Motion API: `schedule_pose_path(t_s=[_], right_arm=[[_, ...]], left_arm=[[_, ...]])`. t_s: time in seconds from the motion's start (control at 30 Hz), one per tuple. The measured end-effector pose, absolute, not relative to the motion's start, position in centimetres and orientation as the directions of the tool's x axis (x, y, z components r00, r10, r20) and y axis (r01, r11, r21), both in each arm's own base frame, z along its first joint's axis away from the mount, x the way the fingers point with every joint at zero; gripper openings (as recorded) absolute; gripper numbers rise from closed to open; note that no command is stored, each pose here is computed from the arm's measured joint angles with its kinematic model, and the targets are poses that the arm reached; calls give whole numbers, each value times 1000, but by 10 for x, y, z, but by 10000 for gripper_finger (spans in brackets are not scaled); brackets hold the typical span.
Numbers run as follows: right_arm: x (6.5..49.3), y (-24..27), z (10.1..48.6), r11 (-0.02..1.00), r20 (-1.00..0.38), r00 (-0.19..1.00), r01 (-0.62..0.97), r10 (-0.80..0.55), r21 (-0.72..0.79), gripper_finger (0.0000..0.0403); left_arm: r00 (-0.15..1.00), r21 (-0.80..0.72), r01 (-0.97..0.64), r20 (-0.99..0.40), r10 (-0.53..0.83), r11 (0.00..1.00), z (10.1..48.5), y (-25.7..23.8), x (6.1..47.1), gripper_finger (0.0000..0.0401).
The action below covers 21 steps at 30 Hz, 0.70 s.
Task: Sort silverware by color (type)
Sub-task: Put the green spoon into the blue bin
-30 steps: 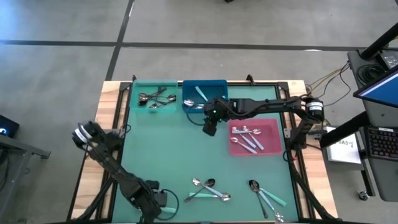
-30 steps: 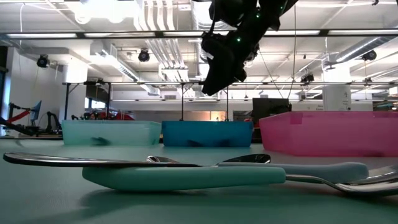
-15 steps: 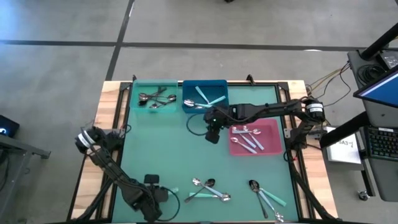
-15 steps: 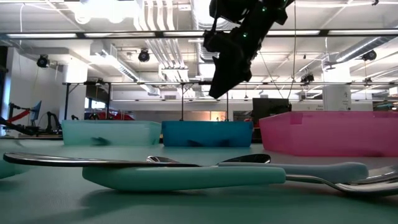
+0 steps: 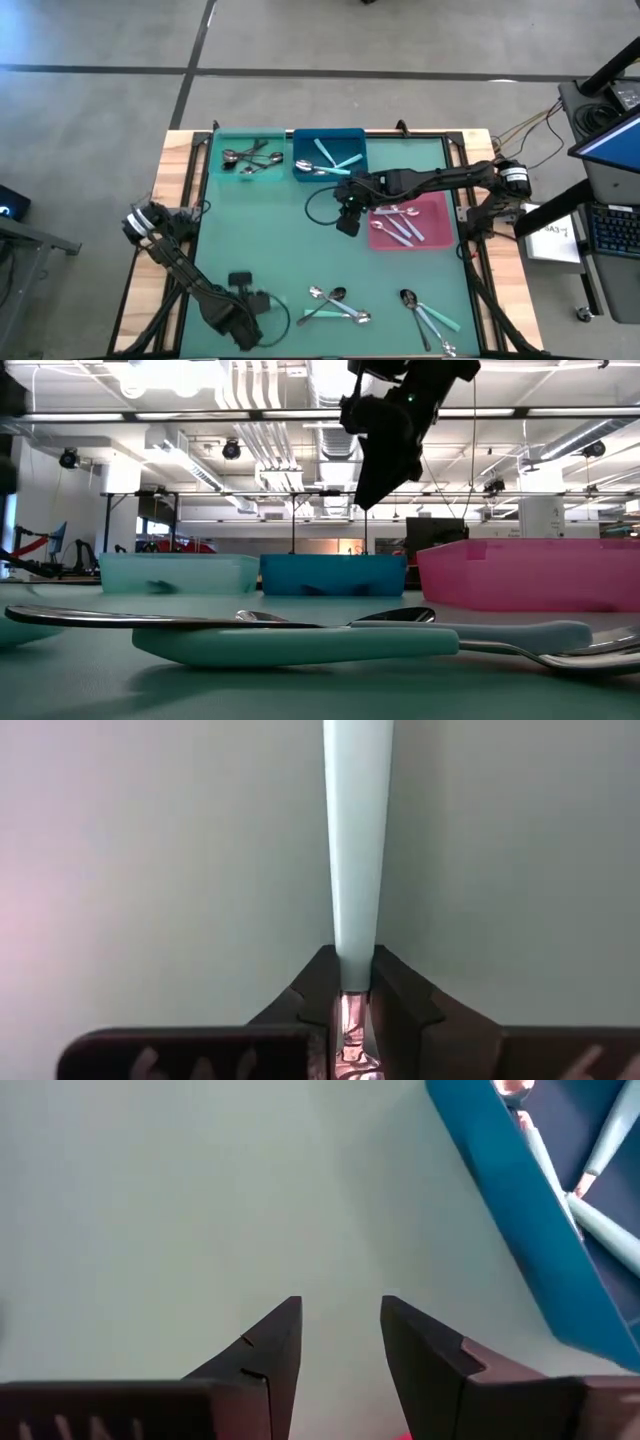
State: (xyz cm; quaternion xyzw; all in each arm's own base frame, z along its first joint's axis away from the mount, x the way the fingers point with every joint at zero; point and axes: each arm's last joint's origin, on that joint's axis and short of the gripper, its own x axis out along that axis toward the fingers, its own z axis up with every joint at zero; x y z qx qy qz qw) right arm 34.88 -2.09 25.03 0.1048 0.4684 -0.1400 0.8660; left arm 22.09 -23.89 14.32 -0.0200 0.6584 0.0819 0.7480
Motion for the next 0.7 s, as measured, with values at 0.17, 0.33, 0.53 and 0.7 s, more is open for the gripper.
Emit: schedule_pose_path(t_s=[0.17,0.33,0.53,0.7], right_arm=[[338,-18,259,944,-860,507,309,-62,115,124],[320,-17,282,945,-842,535,305,-64,122,118],[303,-17,300,945,-762,639,305,-110,119,117],[305,-17,289,946,-628,769,279,-116,166,116]], left_arm=[[192,219,-315,-938,288,923,176,-212,213,21],[385,216,-459,-826,412,862,218,-182,207,21],[596,134,-618,-563,573,775,264,-141,206,21],[614,104,-726,-346,709,679,287,-113,213,21]])
